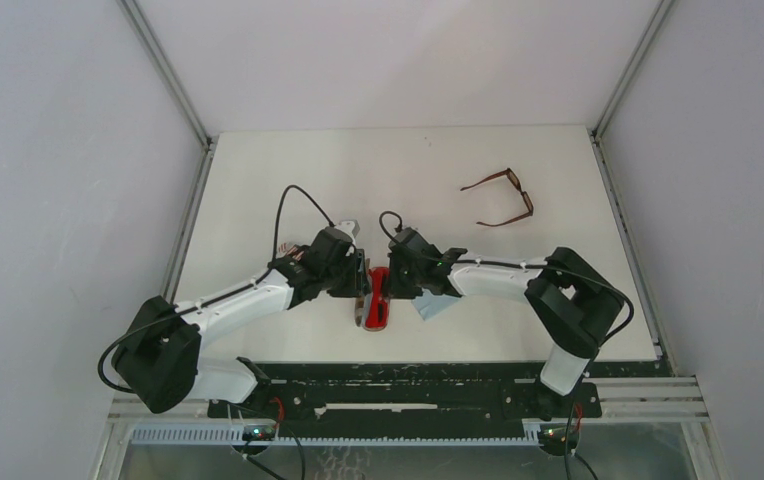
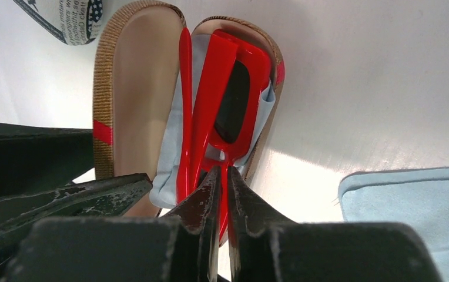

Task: Organize the sunglasses
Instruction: Place the sunglasses in the sunglasses case, then close the sunglasses case at the center of the board.

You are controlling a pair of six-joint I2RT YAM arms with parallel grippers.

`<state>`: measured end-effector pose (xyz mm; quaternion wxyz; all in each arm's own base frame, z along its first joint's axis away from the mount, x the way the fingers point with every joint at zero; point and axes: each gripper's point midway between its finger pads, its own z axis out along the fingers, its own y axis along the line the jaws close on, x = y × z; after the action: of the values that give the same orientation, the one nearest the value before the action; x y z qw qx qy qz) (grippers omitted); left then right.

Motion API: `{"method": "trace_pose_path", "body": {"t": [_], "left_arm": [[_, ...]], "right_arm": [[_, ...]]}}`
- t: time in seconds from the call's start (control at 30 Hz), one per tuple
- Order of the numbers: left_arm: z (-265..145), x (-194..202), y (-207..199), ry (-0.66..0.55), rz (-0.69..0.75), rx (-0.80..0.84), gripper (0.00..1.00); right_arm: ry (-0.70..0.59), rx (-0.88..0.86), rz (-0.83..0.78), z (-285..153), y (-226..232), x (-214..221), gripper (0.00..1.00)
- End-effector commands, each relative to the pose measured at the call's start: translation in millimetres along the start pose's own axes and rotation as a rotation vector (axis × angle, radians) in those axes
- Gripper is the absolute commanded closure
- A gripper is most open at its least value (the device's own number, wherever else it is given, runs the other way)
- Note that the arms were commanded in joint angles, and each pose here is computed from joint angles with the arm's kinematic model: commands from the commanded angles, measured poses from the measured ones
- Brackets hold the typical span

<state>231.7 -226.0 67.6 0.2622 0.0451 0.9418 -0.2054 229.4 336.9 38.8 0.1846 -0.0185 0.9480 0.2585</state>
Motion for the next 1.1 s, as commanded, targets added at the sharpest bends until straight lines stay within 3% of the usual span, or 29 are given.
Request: {"method": "trace_pose_path", "body": {"t": [0.0,0.37,0.63,0.87,1.07], "left_arm": [[-9,-22,-23,-0.05,0.004,0.06,0.57],[-10,-21,-19,-0.054,0.009,0.047,0.56],[-11,-22,-19,-0.055,0.018,0.042,0.55],[-14,-23,-20,-0.062,0.021,0.045,0.52],[-14,-23,-22,-0.06,0.024,0.046,0.5]], "right_arm": [[0.013,-0.017,-0.015,8,5,4,0.94],[-0.029,-0.02,-0.046,-2,8,-6,0.93],[-0.13,-0.014,-0.047,-40,0,-26,0.82],[-0.164,0.092,0.014,-41,-46,-33,0.85],[-0.119,0.027,0.014,-28,-37,-28,0.87]]}}
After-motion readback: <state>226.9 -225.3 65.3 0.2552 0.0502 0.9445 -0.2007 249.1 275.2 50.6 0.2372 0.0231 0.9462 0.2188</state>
